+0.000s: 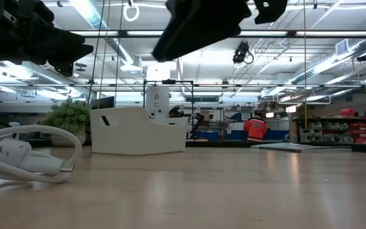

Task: Pick and place USB-C Cables
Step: Put the black charger cable into the white bin

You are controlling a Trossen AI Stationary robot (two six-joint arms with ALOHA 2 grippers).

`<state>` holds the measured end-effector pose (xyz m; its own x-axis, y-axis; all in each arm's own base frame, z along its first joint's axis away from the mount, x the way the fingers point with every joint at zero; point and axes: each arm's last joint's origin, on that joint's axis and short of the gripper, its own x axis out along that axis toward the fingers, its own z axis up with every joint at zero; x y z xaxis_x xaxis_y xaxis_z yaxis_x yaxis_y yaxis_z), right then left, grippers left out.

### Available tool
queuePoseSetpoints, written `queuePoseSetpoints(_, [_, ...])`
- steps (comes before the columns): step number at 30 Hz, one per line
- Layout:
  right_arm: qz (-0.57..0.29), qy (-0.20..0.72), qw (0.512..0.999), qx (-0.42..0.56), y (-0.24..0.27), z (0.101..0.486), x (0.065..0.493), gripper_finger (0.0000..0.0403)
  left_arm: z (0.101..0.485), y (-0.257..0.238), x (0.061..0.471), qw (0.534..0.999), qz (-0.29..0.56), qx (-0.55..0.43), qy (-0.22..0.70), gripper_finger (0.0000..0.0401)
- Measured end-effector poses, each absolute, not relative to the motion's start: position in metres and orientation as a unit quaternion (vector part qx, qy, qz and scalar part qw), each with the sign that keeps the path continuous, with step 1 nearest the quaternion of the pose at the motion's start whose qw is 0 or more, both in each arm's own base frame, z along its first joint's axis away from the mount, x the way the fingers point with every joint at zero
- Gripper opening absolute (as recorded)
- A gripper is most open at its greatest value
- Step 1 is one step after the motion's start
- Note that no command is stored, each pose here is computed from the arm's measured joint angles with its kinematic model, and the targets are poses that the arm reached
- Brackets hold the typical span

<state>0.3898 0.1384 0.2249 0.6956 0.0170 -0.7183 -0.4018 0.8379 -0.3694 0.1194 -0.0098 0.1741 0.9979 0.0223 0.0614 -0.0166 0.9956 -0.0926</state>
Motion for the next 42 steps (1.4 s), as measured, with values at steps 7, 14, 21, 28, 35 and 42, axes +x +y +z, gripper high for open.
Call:
queuePoseSetpoints(7, [0.08, 0.378, 0.888, -0.249, 0.106, 0.258, 0.378, 0.0181, 0.174, -0.01, 0.119, 0.998, 0.01, -0.046, -0.031, 0.0156])
queuePoseSetpoints(14, [0.033, 0.405, 0.89, -0.208, 0.067, 0.254, 0.359, 0.0181, 0.174, -0.01, 0.119, 0.998, 0.01, -0.046, -0.031, 0.0156])
queuePoseSetpoints(21, [-0.031, 0.504, 0.86, -0.072, 0.068, 0.255, 0.315, 0.0181, 0.174, -0.01, 0.119, 0.998, 0.01, -0.046, -0.031, 0.0156])
queuePoseSetpoints(28, [-0.056, 0.565, 0.821, 0.052, 0.112, 0.243, 0.269, 0.0181, 0.174, -0.01, 0.119, 0.998, 0.01, -0.046, -0.031, 0.0156])
queuePoseSetpoints(35, [-0.098, 0.607, 0.763, 0.201, 0.158, 0.226, 0.236, 0.0181, 0.174, -0.01, 0.119, 0.998, 0.01, -0.046, -0.031, 0.0156])
queuePoseSetpoints(42, [-0.171, 0.648, 0.653, 0.355, 0.197, 0.212, 0.217, 0.0181, 0.174, -0.01, 0.119, 0.998, 0.01, -0.046, -0.031, 0.0156])
